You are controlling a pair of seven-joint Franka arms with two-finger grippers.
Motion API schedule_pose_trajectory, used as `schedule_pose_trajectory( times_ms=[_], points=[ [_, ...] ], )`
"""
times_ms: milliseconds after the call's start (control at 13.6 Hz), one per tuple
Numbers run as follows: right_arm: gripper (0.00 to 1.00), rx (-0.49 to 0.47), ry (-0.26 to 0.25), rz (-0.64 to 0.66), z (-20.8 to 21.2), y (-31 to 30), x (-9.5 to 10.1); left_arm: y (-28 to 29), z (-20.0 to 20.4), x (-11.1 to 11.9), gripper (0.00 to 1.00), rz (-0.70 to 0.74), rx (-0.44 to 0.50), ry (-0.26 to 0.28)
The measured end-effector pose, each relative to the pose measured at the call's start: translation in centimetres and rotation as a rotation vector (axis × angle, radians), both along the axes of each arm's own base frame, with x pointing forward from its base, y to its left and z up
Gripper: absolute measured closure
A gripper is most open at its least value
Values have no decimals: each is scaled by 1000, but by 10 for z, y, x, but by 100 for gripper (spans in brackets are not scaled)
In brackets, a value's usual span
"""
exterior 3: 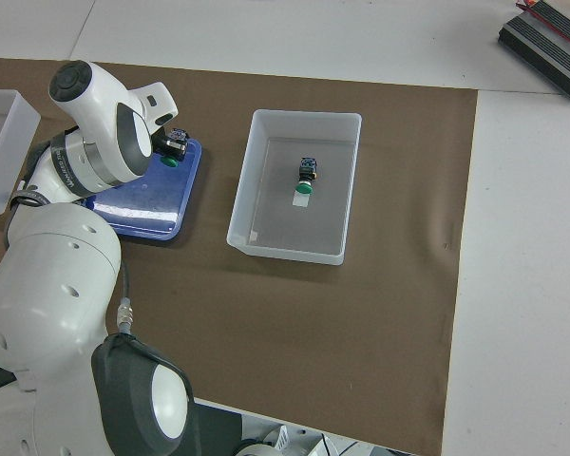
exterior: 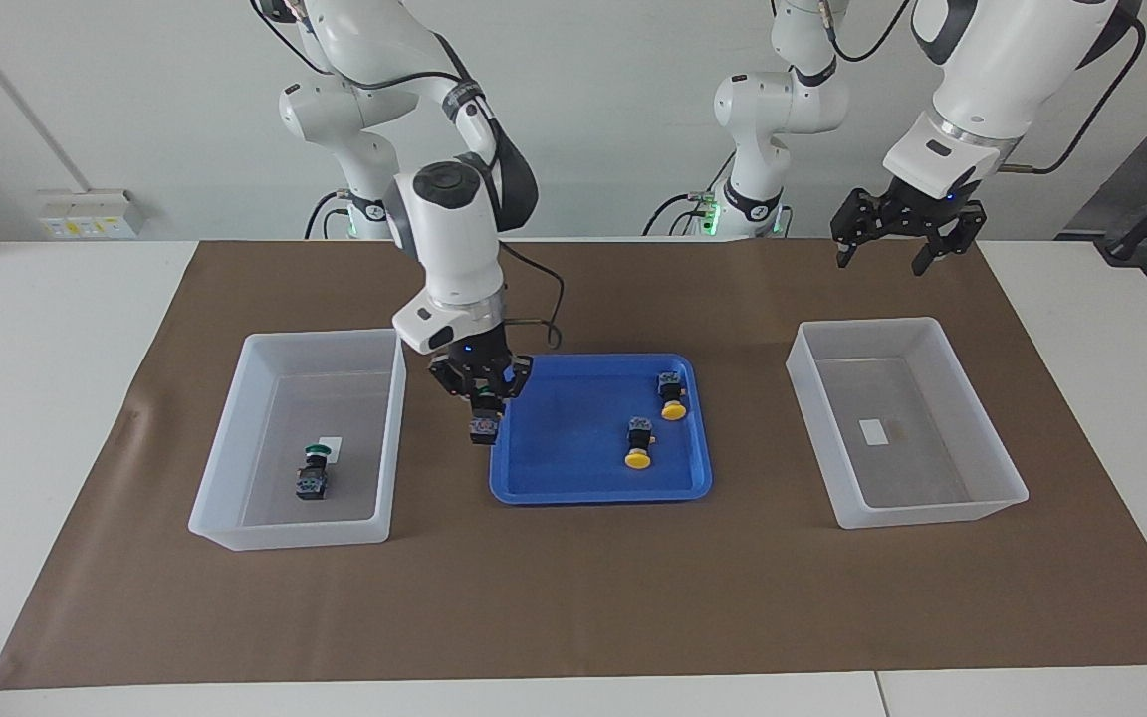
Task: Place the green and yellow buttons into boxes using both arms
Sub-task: 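Place the green button in the box while the left gripper reaches the tray, then grasp a yellow button with the left gripper while the right gripper withdraws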
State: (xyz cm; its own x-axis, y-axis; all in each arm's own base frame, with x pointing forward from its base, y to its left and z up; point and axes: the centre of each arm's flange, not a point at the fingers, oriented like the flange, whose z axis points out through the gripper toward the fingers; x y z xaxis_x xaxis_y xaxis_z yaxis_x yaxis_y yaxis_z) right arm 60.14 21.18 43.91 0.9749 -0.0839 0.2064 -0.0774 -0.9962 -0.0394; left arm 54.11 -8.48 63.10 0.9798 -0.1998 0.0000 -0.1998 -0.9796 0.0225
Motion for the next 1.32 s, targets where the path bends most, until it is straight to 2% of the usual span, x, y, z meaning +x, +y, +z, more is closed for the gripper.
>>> schedule_pose_trajectory(
  times_ms=[220,367,514,661,808,1102,1323],
  points=[
    [67,-50,-1,104,13,-82,19,-5,2,3,0,-7,-5,-31],
    [67,-82,23,163,10,-134,25,-17,-4,5,0,-26,-10,-62],
    [67,-102,57,216,-1,-177,22,-37,-17,6,0,-53,-15,-80],
    [67,-108,111,264,-23,-207,7,-64,-41,6,0,-85,-23,-105],
    [67,-66,140,264,-47,-219,-12,-93,-77,4,0,-93,-33,-126],
    [67,-4,150,232,-100,-213,-42,-162,-157,9,0,-79,-65,-150],
    [67,8,149,226,-107,-210,-46,-188,-200,16,0,-77,-82,-166]
  ],
)
